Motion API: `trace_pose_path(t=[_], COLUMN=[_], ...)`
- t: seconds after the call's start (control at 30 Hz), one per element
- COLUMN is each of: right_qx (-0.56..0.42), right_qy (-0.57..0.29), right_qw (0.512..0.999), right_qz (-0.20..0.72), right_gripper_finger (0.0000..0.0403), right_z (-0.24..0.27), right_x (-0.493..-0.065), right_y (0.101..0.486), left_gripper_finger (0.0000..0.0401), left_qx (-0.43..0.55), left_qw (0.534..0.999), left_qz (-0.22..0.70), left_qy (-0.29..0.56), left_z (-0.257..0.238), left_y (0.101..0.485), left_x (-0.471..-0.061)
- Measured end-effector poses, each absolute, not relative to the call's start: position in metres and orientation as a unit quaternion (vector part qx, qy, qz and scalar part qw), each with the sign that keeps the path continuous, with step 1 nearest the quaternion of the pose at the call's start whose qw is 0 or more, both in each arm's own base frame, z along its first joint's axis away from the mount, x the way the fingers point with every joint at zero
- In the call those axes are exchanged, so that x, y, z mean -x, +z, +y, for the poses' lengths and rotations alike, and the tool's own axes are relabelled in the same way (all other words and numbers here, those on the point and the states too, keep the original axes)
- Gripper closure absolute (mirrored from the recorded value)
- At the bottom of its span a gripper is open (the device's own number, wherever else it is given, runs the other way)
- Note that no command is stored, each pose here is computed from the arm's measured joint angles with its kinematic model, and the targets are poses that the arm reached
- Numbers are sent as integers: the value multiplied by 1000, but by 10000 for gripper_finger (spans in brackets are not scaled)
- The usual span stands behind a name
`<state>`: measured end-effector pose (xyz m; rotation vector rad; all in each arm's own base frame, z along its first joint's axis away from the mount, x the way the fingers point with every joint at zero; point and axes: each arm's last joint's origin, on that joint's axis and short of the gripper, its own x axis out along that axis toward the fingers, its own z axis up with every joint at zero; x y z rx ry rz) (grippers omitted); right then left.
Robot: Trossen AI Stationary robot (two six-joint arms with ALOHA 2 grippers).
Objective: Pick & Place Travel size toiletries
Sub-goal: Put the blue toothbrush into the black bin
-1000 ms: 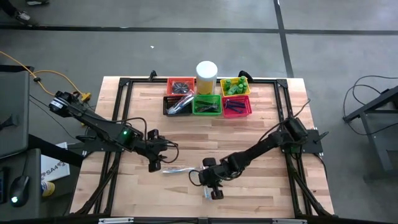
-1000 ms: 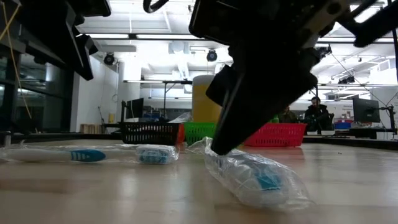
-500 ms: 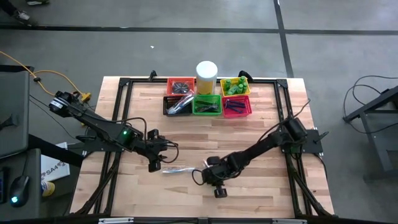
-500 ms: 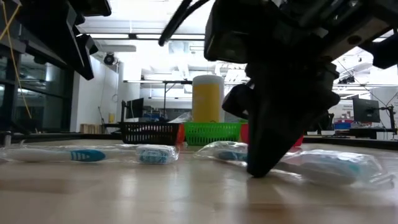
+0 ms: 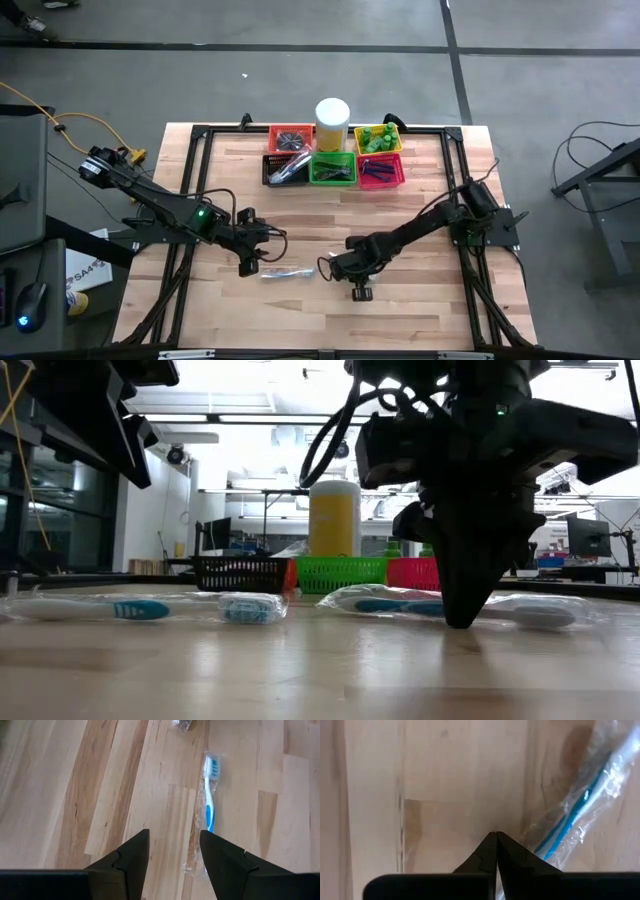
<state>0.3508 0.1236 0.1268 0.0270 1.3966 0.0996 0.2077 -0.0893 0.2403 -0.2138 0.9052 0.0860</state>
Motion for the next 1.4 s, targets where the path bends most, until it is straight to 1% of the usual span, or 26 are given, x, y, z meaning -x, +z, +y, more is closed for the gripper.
trace_pose_path(t=[0.13, 0.27, 0.33, 0.4, 0.47, 0.67, 0.73, 0.8, 1.0, 1.1, 1.23, 1.4], right_qx=[-38, -68, -74, -93, -110, -136, -128, -109, -48, -26, -10, -13], right_qy=[44, 56, 45, 38, 23, -11, -16, -26, -38, -31, -41, -43], right_qw=[759, 759, 763, 784, 795, 808, 792, 771, 765, 756, 748, 747], right_qz=[648, 645, 640, 612, 597, 573, 597, 627, 641, 653, 662, 663], right_gripper_finger=[400, 401, 401, 401, 401, 399, 387, 364, 265, 231, 214, 221], right_z=[118, 115, 113, 112, 110, 105, 104, 103, 102, 103, 100, 93], right_x=[-352, -348, -343, -341, -335, -324, -318, -314, -321, -325, -331, -337], right_y=[127, 141, 155, 178, 197, 222, 221, 213, 193, 180, 164, 157], left_gripper_finger=[226, 226, 226, 226, 226, 226, 226, 226, 226, 226, 226, 226], left_qx=[103, 103, 102, 102, 103, 103, 103, 103, 104, 104, 104, 104], left_qw=[893, 893, 892, 893, 893, 893, 893, 894, 894, 894, 894, 894], left_qz=[437, 437, 437, 437, 437, 436, 436, 435, 434, 434, 434, 434], left_qy=[42, 41, 42, 42, 41, 41, 41, 41, 40, 40, 40, 40], left_z=[-89, -89, -89, -89, -89, -89, -89, -90, -90, -90, -90, -90], left_y=[240, 240, 240, 240, 240, 240, 240, 240, 241, 241, 241, 241], left_x=[-208, -208, -207, -207, -208, -208, -208, -208, -208, -208, -208, -208])
